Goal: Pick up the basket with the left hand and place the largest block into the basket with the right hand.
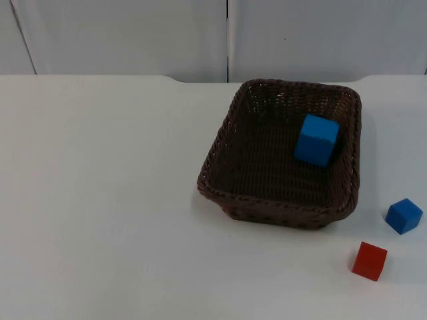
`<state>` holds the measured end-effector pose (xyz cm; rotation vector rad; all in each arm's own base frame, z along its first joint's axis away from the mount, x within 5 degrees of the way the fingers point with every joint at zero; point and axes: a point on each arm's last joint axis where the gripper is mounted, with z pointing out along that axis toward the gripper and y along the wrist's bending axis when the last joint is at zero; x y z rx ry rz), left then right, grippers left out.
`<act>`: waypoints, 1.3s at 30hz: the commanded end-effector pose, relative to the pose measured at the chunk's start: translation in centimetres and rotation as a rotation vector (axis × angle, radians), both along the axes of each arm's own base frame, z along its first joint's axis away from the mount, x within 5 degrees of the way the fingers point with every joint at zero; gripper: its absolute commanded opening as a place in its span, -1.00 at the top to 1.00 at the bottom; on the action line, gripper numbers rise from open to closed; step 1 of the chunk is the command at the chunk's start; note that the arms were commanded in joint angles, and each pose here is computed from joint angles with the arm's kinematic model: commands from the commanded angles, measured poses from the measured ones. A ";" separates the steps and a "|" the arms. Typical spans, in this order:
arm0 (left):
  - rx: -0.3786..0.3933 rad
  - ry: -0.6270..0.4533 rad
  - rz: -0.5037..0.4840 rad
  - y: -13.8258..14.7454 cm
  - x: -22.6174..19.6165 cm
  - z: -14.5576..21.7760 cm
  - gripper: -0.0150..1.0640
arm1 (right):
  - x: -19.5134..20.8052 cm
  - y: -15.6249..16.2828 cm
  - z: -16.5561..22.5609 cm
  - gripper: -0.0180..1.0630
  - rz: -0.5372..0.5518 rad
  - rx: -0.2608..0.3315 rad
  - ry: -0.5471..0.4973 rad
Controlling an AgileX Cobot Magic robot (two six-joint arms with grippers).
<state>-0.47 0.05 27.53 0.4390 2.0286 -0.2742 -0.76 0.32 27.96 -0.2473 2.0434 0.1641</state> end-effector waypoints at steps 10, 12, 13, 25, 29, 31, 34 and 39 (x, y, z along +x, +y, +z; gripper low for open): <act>-0.002 0.002 0.007 0.0 0.0 -0.1 -0.75 | 0.0 0.1 0.0 -0.79 -0.075 0.006 -0.007; -0.002 0.002 0.007 0.0 0.0 -0.1 -0.75 | 0.0 0.1 0.0 -0.79 -0.075 0.006 -0.007; -0.002 0.002 0.006 0.0 0.0 -0.1 -0.75 | 0.0 0.1 0.0 -0.79 -0.075 0.006 -0.007; -0.002 0.002 0.134 0.0 0.0 -0.1 -0.75 | 0.0 0.1 0.0 -0.79 -0.075 0.006 -0.007; -0.002 0.002 0.206 0.0 0.0 -0.1 -0.75 | 0.0 0.1 0.0 -0.79 -0.075 0.006 -0.007; -0.002 0.002 0.245 -0.1 0.0 -0.1 -0.75 | 0.0 0.1 0.0 -0.79 -0.075 0.006 -0.007; -0.002 0.002 0.288 -0.1 0.0 -0.1 -0.75 | 0.0 0.1 0.0 -0.79 -0.075 0.006 -0.007; -0.002 0.002 0.364 -0.1 0.0 -0.1 -0.75 | 0.0 0.1 0.0 -0.79 -0.075 0.006 -0.007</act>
